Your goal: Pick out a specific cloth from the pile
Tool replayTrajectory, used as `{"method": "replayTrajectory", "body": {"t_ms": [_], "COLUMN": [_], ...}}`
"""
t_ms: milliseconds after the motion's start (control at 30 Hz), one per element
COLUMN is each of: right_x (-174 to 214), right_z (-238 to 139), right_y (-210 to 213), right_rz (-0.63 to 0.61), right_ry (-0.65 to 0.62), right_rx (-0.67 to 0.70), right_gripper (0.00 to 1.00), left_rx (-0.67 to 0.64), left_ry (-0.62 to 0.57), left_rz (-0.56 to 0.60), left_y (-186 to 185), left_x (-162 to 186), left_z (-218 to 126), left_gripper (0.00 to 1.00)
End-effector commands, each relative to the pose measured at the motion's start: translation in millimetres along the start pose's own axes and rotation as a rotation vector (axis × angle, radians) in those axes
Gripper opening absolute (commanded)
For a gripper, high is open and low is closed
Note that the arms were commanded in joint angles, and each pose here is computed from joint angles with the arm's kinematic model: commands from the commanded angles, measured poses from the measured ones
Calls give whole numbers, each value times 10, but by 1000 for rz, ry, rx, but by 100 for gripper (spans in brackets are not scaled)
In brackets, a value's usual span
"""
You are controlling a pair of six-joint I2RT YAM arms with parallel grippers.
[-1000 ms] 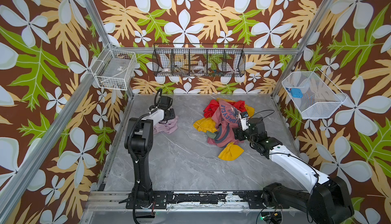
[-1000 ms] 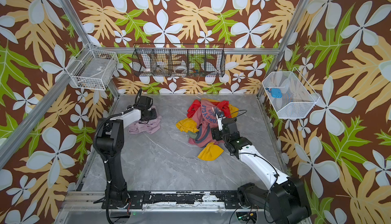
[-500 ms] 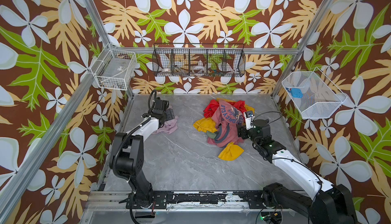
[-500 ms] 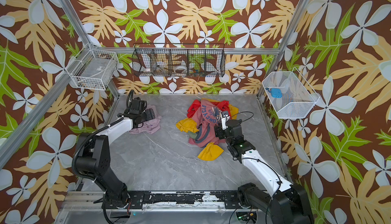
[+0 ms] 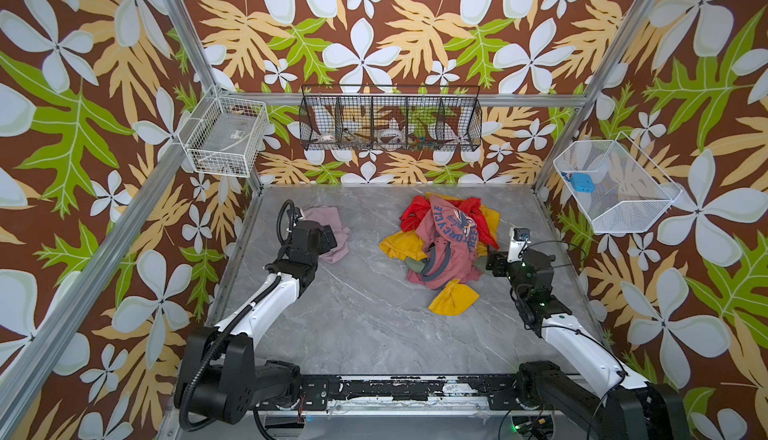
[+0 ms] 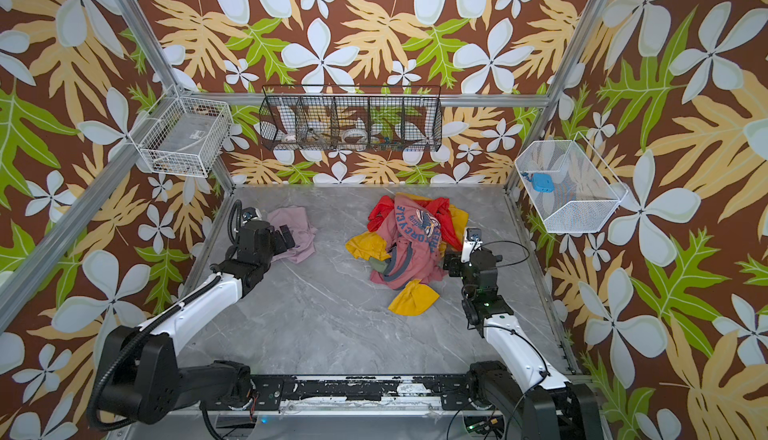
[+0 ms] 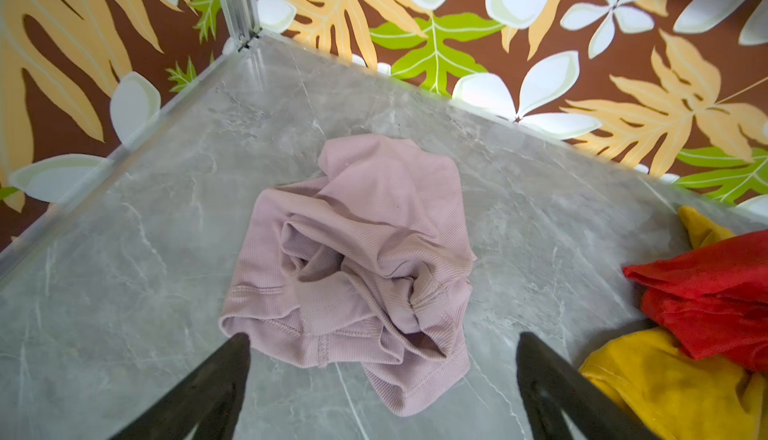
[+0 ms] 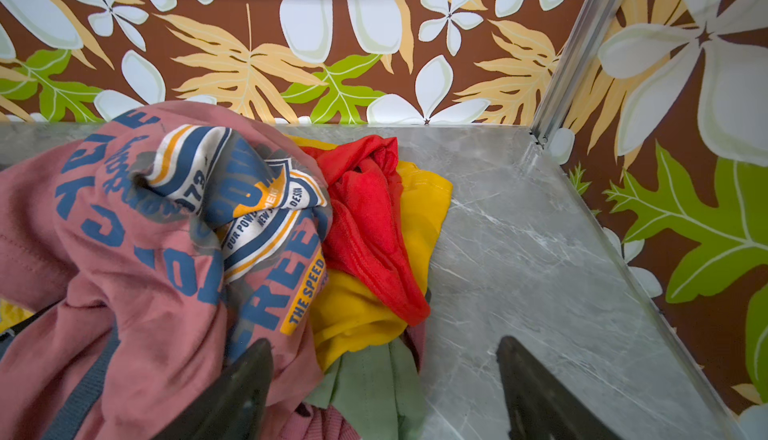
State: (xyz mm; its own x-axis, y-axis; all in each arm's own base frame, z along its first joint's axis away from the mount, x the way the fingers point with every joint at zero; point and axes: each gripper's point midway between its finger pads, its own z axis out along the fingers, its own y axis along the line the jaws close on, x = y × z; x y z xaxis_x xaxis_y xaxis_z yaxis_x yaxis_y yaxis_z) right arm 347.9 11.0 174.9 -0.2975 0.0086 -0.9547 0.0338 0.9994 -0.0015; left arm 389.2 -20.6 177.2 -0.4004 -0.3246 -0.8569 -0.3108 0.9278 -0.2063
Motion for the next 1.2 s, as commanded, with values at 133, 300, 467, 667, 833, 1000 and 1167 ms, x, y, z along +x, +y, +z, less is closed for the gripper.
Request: {"method": "replayTrajectory", "body": {"t_ms": [133,300,467,667,833,1000,1167], "right_x": [-144,-29,56,81,312,431,518], "right_z": [-36,-55,-12,26,65,199,387], "right_y": [-104,-267,-353,-294,-202,-227,-170], "right_rz": [38,21,9,-5,-22,-26,-45], "right_ry": [-145,-197,-238,-216,-189,-155,-93], "right_rx": [31,120,159,101,48,65,37], "right_gripper": [85,85,83,80,79,80,94], "left_rx": [16,-6,-55,-68,-97,-101,-62], "left_ry": [-179,-280,-292,-364,-373,-427,-419], "left_rz": [-61,-89,-36,-79,-43,11,88], "left_y": [146,328,400,482,528,556,477], "left_x": [-203,-243,-237,-253,-215,-193,-94], "left_z": [-306,-508,-498,-532,-503,-509,-419], "left_gripper": [100,100,100,100,100,100,100]}}
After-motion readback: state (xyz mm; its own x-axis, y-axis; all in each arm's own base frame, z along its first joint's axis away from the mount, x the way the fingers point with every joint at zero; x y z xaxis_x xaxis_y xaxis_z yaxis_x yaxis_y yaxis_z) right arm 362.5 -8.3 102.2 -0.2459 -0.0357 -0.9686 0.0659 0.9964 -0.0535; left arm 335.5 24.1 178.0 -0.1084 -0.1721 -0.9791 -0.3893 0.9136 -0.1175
